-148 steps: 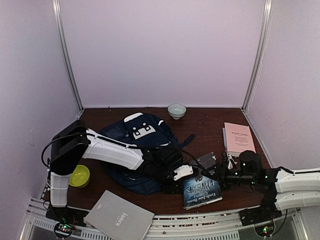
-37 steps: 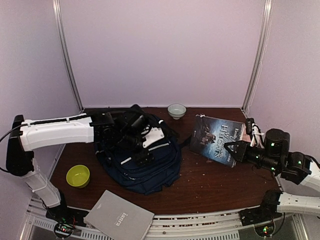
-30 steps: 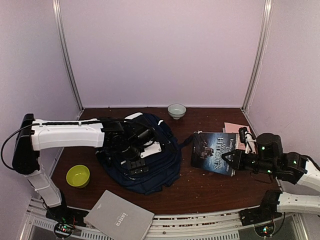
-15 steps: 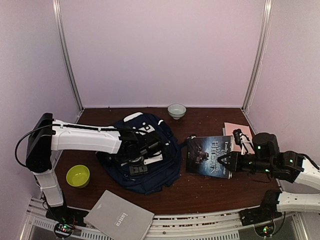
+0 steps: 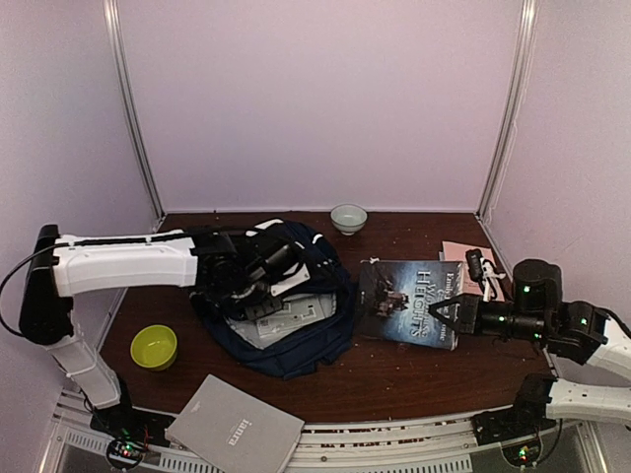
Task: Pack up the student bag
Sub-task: Open the second largest pocket of the student bag, then place the book in the second largest pocket of the bag.
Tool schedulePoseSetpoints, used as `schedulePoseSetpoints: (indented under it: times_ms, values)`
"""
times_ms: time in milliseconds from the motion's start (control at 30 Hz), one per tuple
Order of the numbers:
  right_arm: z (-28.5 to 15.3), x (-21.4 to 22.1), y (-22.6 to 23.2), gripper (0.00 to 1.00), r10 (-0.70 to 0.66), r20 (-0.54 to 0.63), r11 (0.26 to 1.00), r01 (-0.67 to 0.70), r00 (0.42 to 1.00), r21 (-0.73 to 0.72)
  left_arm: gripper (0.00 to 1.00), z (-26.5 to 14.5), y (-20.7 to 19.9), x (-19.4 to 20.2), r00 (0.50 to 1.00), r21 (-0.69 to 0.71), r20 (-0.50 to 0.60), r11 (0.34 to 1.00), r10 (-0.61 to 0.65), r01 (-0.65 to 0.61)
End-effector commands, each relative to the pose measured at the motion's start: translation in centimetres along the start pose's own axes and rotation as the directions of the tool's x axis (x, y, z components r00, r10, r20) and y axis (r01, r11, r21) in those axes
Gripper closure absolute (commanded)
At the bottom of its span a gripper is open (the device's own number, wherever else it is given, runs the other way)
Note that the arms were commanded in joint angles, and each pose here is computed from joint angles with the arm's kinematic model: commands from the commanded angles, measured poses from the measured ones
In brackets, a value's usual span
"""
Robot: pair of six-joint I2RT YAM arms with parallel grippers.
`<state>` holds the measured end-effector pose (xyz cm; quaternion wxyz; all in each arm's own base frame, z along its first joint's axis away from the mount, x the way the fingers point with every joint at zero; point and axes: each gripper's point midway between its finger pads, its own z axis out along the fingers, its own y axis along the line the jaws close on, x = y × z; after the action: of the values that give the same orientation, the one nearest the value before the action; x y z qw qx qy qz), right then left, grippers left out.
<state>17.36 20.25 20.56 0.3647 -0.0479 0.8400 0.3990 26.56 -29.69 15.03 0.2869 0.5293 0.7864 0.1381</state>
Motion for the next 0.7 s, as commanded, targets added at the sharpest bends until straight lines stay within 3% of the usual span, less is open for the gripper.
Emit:
schedulePoseSetpoints:
  times_ms: [0, 100, 433, 667]
  values:
    - [-0.8, -4.2, 8.3, 1.00, 0.137, 0.096, 0.910, -0.087, 0.986, -0.405, 1.00, -7.9, 7.2, -5.9, 0.900, -0.066, 0.356, 0.954, -0.252, 0.293]
    - [1.5, -3.6, 7.4, 1.00, 0.195, 0.052, 0.916, -0.163, 0.979, -0.366, 1.00, -10.6, 8.2, -7.6, 0.837, -0.007, 0.457, 0.939, -0.301, 0.343]
    - [9.1, -7.6, 10.1, 1.00, 0.375, 0.083, 0.851, -0.307, 0.923, -0.426, 1.00, -14.8, 8.3, -10.9, 0.696, 0.191, 0.586, 0.906, -0.414, 0.378]
    - [17.8, -9.2, 8.4, 1.00, 0.609, 0.197, 0.768, -0.510, 0.769, -0.387, 1.00, -16.1, 8.2, -11.8, 0.664, 0.241, 0.611, 0.900, -0.431, 0.362]
